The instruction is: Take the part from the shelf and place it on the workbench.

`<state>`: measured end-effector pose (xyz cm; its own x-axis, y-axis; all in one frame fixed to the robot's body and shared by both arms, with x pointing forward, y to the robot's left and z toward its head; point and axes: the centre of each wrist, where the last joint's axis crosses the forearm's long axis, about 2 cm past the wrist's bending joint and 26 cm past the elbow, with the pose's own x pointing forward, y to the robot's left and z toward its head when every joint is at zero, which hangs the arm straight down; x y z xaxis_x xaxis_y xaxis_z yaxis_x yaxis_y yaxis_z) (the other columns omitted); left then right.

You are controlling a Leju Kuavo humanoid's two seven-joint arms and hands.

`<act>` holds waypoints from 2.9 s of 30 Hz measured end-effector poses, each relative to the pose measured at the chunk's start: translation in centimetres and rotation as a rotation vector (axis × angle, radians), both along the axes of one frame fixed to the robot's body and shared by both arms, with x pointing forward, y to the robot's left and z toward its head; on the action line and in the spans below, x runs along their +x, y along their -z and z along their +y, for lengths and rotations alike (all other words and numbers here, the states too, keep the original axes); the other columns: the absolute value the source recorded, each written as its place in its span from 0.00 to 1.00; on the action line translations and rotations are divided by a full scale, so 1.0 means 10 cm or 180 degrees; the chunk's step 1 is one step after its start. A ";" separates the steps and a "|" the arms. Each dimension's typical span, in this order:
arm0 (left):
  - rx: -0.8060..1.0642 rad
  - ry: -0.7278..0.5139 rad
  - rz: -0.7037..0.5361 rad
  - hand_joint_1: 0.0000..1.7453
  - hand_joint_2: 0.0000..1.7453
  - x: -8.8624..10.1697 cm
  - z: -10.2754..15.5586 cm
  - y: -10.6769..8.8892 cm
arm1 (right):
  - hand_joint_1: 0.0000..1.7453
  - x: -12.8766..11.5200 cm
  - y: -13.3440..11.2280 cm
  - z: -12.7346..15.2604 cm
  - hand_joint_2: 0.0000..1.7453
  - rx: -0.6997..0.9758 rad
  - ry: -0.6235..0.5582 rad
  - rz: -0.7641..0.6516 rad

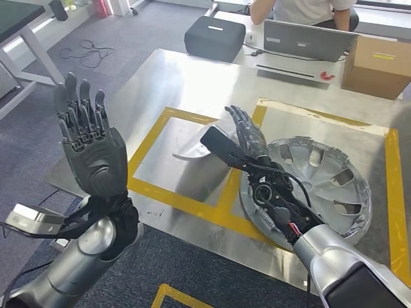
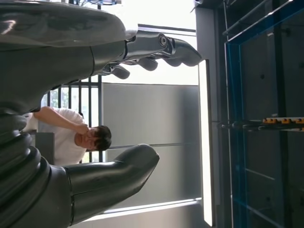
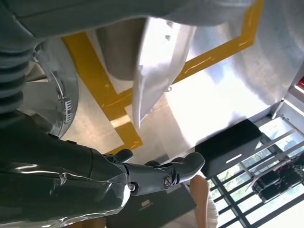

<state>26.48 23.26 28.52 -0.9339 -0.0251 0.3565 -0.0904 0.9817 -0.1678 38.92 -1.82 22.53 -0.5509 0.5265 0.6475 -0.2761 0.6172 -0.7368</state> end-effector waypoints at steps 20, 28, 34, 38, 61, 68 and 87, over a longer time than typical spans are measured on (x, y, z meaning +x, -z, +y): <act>0.0147 -0.0002 0.0461 0.00 0.00 -0.01 -0.02 0.15 | 0.00 -0.17 0.27 -0.22 0.00 0.1469 -0.0063 0.0608; 0.0215 -0.0007 0.0717 0.00 0.00 -0.06 0.01 0.34 | 0.00 -0.51 0.33 -0.64 0.00 0.2093 -0.0021 0.0530; 0.0262 0.0080 0.0874 0.00 0.00 -0.07 -0.01 0.47 | 0.00 -0.78 0.22 -0.99 0.00 0.2142 -0.0025 0.0130; 0.0296 0.0100 0.0910 0.00 0.00 -0.08 -0.02 0.51 | 0.00 -0.93 0.11 -1.17 0.00 0.2234 -0.0069 -0.0038; 0.0512 -0.0123 0.1174 0.00 0.00 -0.25 -0.02 0.73 | 0.00 -1.49 0.10 -1.38 0.00 0.2937 -0.0477 0.0028; 0.0514 -0.0124 0.1189 0.00 0.00 -0.25 -0.02 0.74 | 0.00 -1.51 0.11 -1.38 0.00 0.2957 -0.0470 0.0044; 0.0515 -0.0125 0.1185 0.00 0.00 -0.25 -0.03 0.73 | 0.00 -1.55 0.09 -1.41 0.00 0.2967 -0.0546 -0.0016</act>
<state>23.93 22.93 21.24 -0.7390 -0.1416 0.6587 -0.1537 0.9873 0.0397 23.44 -15.92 21.68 -0.5767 -0.2900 0.7638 -0.4157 0.9090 0.0312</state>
